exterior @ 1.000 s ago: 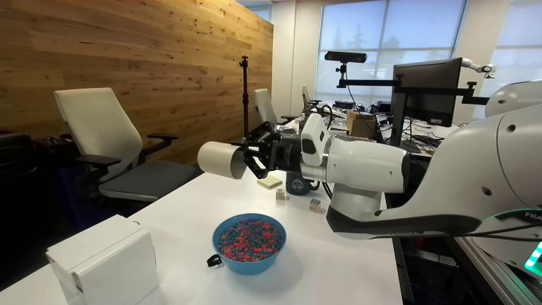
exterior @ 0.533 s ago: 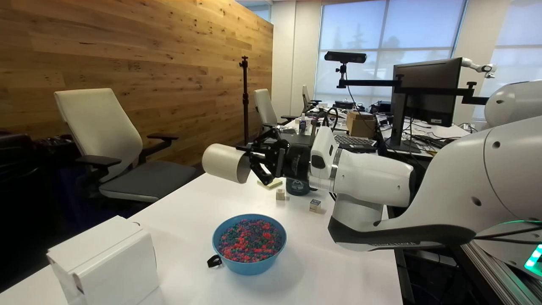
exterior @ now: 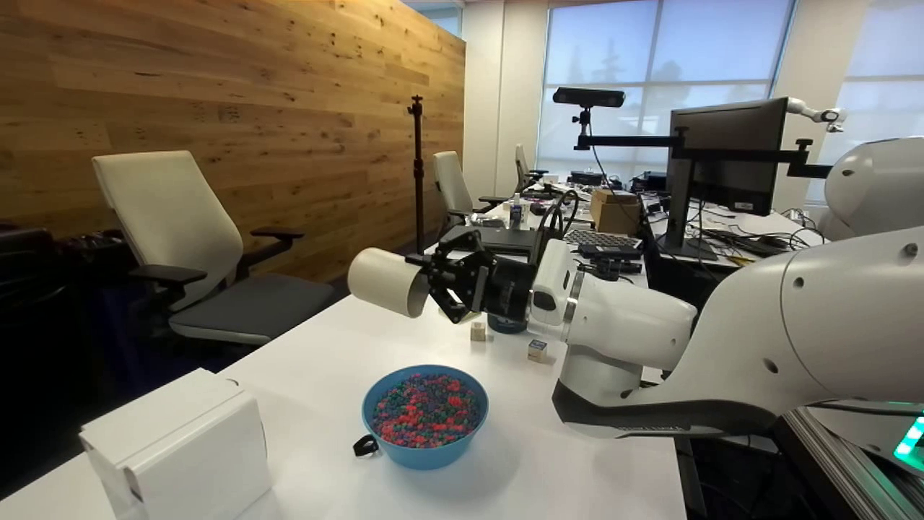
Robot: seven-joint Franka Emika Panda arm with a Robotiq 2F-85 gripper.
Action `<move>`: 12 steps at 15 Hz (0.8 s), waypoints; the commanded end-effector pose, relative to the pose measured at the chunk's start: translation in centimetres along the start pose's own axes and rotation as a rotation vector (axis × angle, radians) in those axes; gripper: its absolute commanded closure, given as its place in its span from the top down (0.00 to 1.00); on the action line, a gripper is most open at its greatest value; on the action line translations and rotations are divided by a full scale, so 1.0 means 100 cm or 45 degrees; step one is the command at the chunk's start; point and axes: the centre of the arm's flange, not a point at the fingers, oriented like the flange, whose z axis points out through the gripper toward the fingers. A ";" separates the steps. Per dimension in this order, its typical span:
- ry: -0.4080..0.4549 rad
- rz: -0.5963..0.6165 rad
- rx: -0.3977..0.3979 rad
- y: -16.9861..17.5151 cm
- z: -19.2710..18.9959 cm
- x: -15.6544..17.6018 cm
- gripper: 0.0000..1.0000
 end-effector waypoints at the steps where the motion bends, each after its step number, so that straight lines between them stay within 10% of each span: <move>1: 0.025 -0.055 -0.091 -0.009 0.004 0.002 0.01; 12: 0.061 -0.099 -0.190 -0.023 0.005 0.005 0.01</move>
